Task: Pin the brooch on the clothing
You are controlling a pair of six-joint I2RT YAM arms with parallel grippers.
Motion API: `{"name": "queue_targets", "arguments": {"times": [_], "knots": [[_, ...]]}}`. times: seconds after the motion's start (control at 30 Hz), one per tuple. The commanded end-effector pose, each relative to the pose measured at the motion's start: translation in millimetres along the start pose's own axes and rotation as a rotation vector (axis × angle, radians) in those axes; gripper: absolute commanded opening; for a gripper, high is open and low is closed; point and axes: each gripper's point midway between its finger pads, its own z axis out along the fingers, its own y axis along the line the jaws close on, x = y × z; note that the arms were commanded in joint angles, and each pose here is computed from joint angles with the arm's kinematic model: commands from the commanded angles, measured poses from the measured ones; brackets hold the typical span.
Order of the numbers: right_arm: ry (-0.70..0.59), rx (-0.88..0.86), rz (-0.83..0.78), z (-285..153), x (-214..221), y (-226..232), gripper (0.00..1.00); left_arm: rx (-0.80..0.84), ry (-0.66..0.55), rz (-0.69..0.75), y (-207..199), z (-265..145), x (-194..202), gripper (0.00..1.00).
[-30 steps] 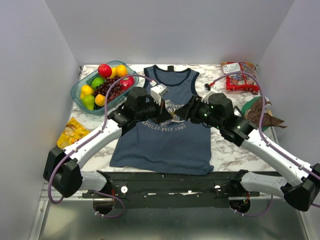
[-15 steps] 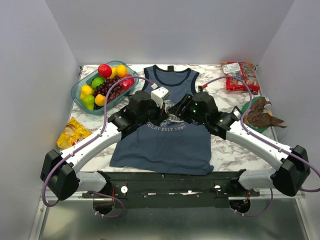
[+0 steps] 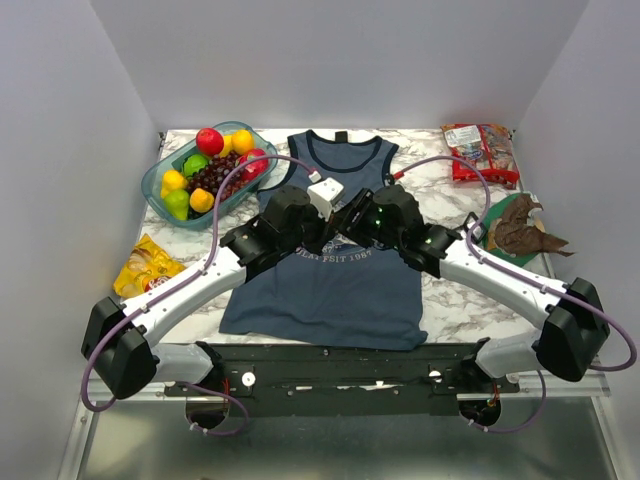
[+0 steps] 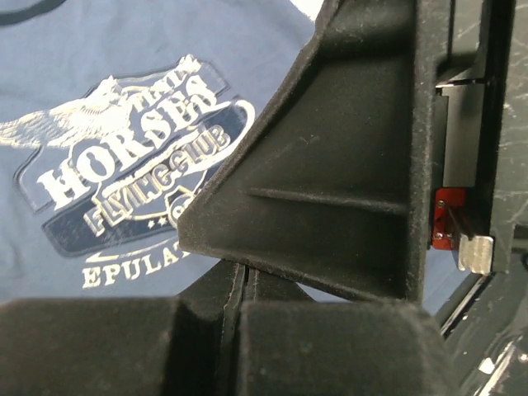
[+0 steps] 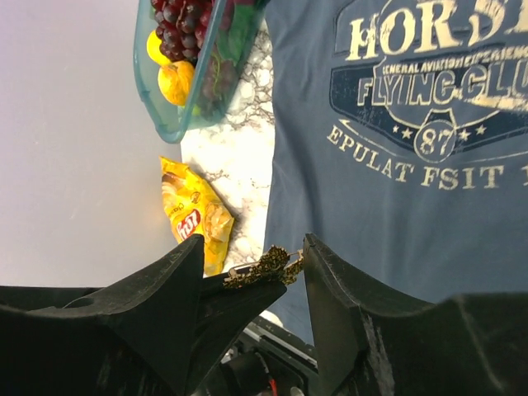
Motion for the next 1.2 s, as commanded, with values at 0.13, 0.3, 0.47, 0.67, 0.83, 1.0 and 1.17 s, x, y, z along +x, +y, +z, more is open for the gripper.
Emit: {"name": "queue_targets", "arguments": {"times": [0.13, 0.3, 0.47, 0.67, 0.83, 1.0, 1.17], "knots": [[0.028, -0.012, 0.026, 12.8, 14.2, 7.9, 0.54, -0.062, -0.013, 0.046, 5.4, -1.5, -7.9, 0.00], [0.031, -0.012, 0.029, 18.7, 15.3, 10.8, 0.37, -0.017, -0.004, 0.050, -6.4, 1.4, -5.1, 0.00], [0.030, 0.002, 0.046, 20.4, 16.8, 6.1, 0.21, 0.043, 0.002, 0.034, -19.4, 3.8, -3.2, 0.11], [0.025, 0.002, 0.044, 18.3, 16.6, 4.7, 0.08, 0.099, -0.001, 0.025, -30.4, 3.4, -3.4, 0.33], [0.027, 0.022, 0.045, 18.6, 19.0, -4.9, 0.01, 0.132, -0.016, 0.028, -36.3, -0.6, -6.9, 0.57], [0.039, 0.037, 0.046, 19.9, 23.6, -14.7, 0.00, 0.144, -0.030, 0.032, -38.8, -4.8, -10.2, 0.66], [0.037, 0.041, 0.038, 21.1, 23.7, -22.7, 0.00, 0.136, -0.036, 0.042, -36.9, -7.1, -12.6, 0.71]]}}
